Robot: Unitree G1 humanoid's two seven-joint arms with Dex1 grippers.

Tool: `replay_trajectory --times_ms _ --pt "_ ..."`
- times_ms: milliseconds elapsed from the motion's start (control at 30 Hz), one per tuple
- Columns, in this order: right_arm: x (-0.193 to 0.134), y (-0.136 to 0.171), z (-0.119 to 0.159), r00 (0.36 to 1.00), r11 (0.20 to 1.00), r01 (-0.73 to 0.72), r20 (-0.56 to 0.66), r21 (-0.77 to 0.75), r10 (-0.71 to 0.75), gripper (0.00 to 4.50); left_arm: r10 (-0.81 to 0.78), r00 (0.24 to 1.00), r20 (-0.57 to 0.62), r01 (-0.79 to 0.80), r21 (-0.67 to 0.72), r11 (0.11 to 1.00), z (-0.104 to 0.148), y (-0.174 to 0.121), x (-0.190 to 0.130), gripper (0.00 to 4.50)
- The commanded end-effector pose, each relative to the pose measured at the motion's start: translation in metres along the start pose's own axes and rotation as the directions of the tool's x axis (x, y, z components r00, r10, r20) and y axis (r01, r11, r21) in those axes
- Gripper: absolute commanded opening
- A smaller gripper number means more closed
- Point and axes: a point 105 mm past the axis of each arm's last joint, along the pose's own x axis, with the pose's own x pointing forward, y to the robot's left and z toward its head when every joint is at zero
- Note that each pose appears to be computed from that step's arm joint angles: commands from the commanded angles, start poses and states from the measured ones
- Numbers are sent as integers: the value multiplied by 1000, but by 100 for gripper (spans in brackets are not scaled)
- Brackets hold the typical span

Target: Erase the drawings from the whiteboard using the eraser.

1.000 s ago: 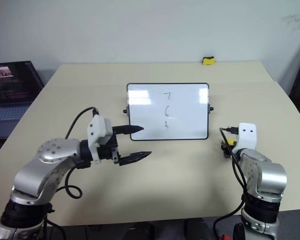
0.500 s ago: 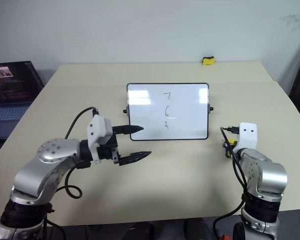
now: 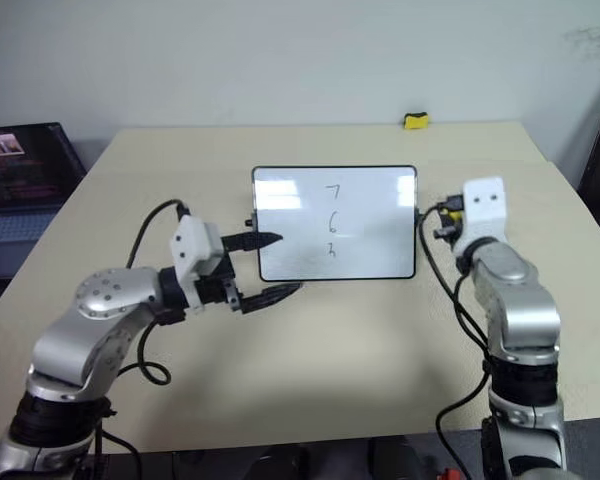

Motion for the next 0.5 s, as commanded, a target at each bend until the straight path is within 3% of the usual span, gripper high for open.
replay_trajectory --times_ms 33,200,500 --pt "7 11 25 990 997 -34 133 -71 43 98 119 993 -14 -117 120 986 1 19 -2 450" --pt "21 33 40 966 987 -85 233 -136 115 98 262 965 -23 -251 211 945 -9 37 -5 450" --pt "49 62 54 933 974 -140 305 -176 189 98 410 912 -33 -396 196 897 -27 46 -13 450"
